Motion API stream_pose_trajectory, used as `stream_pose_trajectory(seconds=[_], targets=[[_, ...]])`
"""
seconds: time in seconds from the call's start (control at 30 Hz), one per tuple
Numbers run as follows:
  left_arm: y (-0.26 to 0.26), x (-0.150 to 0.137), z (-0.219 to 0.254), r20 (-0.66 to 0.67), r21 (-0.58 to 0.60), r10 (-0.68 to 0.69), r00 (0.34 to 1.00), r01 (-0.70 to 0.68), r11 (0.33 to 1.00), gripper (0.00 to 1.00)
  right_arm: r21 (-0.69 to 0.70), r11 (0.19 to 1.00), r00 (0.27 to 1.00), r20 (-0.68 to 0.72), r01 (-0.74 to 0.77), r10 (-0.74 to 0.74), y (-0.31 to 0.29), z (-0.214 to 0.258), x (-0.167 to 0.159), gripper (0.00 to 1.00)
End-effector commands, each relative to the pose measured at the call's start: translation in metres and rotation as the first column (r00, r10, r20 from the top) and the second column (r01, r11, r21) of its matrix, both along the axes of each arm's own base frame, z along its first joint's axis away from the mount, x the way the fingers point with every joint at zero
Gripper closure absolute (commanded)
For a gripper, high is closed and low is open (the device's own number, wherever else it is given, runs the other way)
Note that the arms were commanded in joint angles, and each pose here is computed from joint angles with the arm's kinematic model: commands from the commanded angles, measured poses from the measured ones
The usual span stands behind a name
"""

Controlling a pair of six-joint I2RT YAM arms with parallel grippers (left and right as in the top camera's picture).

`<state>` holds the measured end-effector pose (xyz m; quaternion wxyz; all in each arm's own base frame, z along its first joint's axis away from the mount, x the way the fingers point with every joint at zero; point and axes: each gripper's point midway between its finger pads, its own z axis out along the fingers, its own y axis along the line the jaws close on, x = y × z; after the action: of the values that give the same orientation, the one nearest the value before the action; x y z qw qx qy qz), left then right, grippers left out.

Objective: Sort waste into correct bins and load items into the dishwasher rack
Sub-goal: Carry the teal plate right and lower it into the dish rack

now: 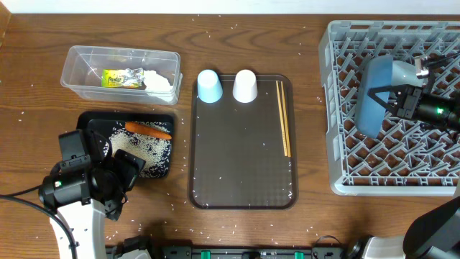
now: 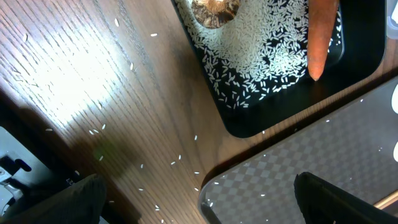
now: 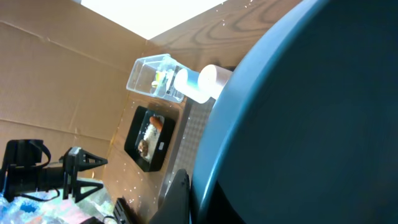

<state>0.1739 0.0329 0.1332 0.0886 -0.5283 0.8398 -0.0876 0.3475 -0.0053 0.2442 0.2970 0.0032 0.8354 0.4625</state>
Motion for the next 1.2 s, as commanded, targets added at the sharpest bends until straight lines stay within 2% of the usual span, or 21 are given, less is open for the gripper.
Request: stream_pose_trajectory(seconds=[0.0,0.17,0.27,0.4,0.6,0.7,0.83,0.87,0.9,1.03,1.17], targets=[[0.003,-0.002,0.001,-0.002,0.014,0.003,1.000,-0.003,1.000,0.02,-0.055,0.998,0.999,-0.047,0.024,-0.026,-0.004,-0.008,-0.002,0.99],[0.003,-0.002,0.001,-0.001,0.014,0.003,1.000,-0.003,1.000,0.02,-0.069,0.996,0.994,-0.096,0.052,-0.059,-0.008,-0.014,-0.002,0.99],[0.003,-0.002,0.001,-0.002,0.014,0.003,1.000,-0.003,1.000,0.02,-0.051,0.993,0.980,-0.163,0.108,-0.115,-0.015,-0.017,-0.004,0.99],[0.003,-0.002,0.001,-0.001,0.014,0.003,1.000,-0.003,1.000,0.02,-0.055,0.982,0.965,-0.182,0.179,-0.186,-0.034,-0.018,-0.003,0.96],[0.003,-0.002,0.001,-0.002,0.014,0.003,1.000,-0.003,1.000,0.02,-0.162,0.931,0.882,-0.302,0.327,-0.362,-0.074,-0.038,-0.013,0.95],[0.003,-0.002,0.001,-0.002,0.014,0.003,1.000,-0.003,1.000,0.02,-0.252,0.887,0.816,-0.353,0.388,-0.457,-0.092,-0.049,-0.021,0.81],[0.003,-0.002,0.001,-0.002,0.014,0.003,1.000,-0.003,1.000,0.02,-0.309,0.848,0.761,-0.382,0.430,-0.525,-0.099,-0.049,-0.030,0.37],[0.003,-0.002,0.001,-0.002,0.014,0.003,1.000,-0.003,1.000,0.02,-0.316,0.840,0.751,-0.384,0.440,-0.538,-0.100,-0.048,-0.032,0.09],[0.003,-0.002,0.001,-0.001,0.014,0.003,1.000,-0.003,1.000,0.02,-0.326,0.831,0.743,-0.380,0.450,-0.551,-0.100,-0.045,-0.034,0.01],[0.003,-0.002,0.001,-0.002,0.014,0.003,1.000,-0.003,1.000,0.02,-0.375,0.781,0.711,-0.336,0.500,-0.617,-0.104,-0.028,-0.045,0.01],[0.003,-0.002,0.001,-0.002,0.014,0.003,1.000,-0.003,1.000,0.02,-0.383,0.747,0.727,-0.230,0.544,-0.648,-0.098,0.004,-0.055,0.01]])
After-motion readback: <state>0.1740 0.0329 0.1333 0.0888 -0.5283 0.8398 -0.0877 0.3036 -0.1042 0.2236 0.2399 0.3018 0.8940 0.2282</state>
